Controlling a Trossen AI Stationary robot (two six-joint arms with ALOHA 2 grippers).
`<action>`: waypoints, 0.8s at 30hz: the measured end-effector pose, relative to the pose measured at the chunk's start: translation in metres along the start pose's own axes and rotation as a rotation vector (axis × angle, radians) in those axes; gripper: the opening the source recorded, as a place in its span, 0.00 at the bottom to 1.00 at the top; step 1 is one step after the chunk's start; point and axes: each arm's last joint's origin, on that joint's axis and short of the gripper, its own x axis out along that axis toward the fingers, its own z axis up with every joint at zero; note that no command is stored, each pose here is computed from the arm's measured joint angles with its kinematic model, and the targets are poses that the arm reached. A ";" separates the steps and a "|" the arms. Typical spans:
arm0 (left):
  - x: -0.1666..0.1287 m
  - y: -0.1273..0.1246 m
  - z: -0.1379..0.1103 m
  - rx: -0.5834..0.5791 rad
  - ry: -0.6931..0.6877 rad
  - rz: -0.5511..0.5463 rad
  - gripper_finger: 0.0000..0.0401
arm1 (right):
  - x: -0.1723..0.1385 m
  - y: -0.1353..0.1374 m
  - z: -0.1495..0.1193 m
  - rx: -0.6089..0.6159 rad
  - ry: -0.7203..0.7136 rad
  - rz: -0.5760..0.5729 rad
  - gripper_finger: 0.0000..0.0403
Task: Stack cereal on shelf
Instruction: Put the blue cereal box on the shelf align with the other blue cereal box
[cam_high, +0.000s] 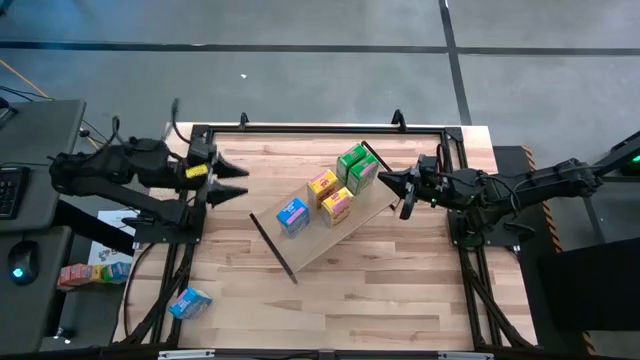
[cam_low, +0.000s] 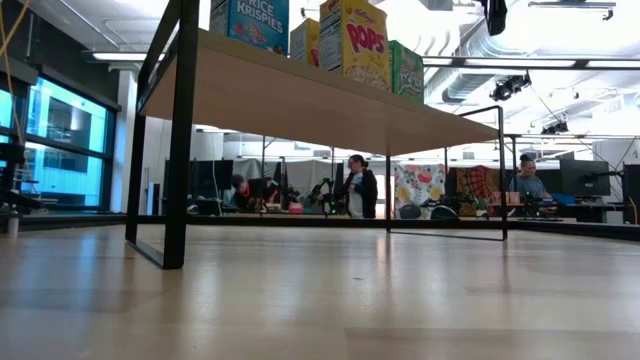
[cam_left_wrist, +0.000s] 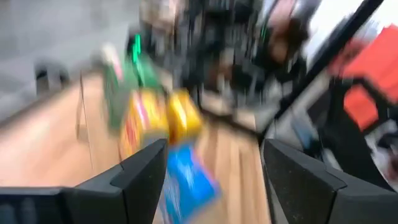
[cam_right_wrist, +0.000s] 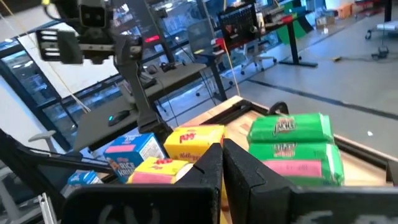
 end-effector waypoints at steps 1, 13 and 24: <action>-0.001 -0.002 0.000 -0.032 0.077 0.005 0.65 | 0.000 0.000 -0.001 0.005 0.007 -0.003 0.00; -0.005 -0.040 -0.065 -0.417 1.068 0.354 0.64 | 0.000 -0.003 -0.006 0.009 0.048 -0.030 0.00; 0.007 -0.106 -0.133 -0.497 1.163 0.616 0.64 | -0.001 -0.007 -0.016 -0.083 0.154 -0.052 0.00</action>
